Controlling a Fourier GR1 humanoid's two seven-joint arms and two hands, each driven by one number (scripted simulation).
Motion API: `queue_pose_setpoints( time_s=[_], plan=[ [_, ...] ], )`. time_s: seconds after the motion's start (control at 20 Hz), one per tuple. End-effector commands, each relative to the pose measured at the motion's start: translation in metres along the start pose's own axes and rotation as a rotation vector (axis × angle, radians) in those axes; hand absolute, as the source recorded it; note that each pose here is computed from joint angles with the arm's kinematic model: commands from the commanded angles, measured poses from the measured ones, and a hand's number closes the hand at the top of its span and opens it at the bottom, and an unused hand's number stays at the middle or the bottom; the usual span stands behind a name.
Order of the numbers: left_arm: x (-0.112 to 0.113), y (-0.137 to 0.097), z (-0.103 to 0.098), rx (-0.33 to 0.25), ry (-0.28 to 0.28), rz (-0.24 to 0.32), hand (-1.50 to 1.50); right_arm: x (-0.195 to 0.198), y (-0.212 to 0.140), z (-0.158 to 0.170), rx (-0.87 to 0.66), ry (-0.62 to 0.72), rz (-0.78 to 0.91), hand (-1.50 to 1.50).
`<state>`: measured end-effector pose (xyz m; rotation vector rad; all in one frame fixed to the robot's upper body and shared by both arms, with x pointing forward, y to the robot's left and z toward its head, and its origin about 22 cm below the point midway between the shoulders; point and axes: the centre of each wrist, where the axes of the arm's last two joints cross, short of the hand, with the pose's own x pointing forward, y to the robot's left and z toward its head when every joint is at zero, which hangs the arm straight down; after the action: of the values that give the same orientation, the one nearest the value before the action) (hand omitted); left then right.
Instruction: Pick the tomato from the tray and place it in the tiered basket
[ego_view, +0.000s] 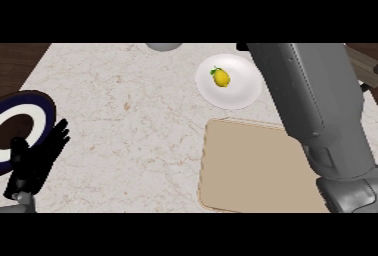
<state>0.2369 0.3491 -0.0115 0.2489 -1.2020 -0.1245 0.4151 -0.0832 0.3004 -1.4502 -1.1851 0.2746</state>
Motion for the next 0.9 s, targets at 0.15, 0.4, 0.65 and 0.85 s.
queue_pose_setpoints(
  time_s=[0.15,0.4,0.65,0.85],
  plan=[
    [-0.004,-0.003,0.005,-0.013,-0.012,0.012,0.00,0.057,-0.066,-0.005,-0.163,0.184,-0.051,1.50],
    [0.007,-0.015,-0.008,0.005,-0.027,0.009,0.00,0.039,-0.057,-0.046,-0.178,0.177,-0.011,1.50],
    [0.000,-0.007,-0.004,-0.002,-0.034,0.017,0.00,-0.001,-0.056,-0.096,-0.224,0.178,0.043,1.50],
    [0.003,-0.007,-0.003,-0.002,-0.050,0.022,0.00,-0.015,-0.077,-0.112,-0.258,0.173,-0.229,1.50]
  ],
)
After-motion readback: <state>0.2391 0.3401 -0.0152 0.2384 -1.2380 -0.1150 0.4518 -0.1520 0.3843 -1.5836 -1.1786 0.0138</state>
